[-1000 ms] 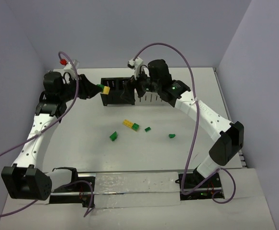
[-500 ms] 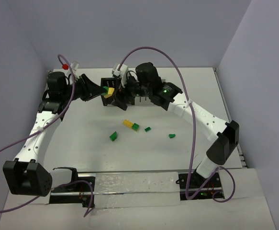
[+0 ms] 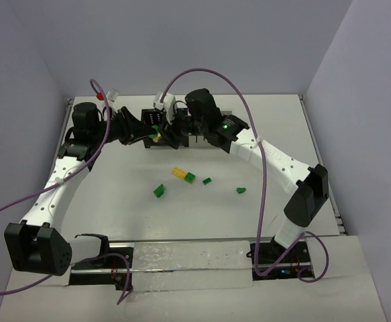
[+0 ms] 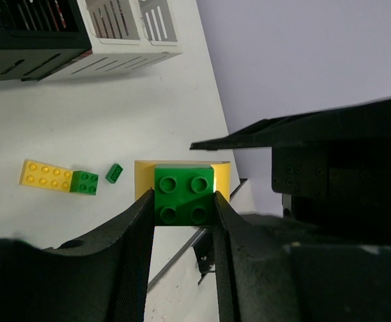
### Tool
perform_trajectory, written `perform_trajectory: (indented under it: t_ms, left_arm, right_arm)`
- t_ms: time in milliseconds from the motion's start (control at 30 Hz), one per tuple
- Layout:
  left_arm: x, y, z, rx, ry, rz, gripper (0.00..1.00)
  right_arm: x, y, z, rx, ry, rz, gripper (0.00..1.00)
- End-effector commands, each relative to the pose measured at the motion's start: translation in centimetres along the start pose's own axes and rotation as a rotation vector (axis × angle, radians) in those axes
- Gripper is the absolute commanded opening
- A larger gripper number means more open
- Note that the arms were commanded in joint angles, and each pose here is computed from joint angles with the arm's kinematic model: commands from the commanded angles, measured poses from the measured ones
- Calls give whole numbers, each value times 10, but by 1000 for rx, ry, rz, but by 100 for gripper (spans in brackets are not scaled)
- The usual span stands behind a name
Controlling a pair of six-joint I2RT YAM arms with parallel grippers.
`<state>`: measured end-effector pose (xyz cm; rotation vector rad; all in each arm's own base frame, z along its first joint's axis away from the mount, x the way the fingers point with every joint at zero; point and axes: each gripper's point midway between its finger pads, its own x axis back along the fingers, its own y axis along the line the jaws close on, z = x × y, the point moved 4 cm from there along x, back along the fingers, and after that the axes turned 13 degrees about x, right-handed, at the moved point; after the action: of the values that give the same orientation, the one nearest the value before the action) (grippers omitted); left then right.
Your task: Sort the legos into containers by color
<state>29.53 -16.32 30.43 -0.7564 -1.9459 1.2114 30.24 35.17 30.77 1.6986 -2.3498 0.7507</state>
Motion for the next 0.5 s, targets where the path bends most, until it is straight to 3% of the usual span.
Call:
perform_trajectory:
  t_ms: [0, 100, 200, 233, 467]
  left_arm:
    - [1, -20, 1, -31, 14, 82, 0]
    - [1, -20, 3, -28, 20, 85, 0]
    - [1, -17, 4, -32, 18, 76, 0]
    - [0, -15, 4, -34, 14, 71, 0]
    - [7, -4, -29, -112, -128, -6, 0]
  right_arm:
    - [2, -6, -20, 48, -58, 11, 51]
    - [3, -6, -19, 53, -59, 12, 33]
    - [3, -6, -18, 56, -56, 13, 4]
    - [4, -5, -18, 58, -56, 16, 0]
    - [14, 1, 0, 90, -1, 11, 0]
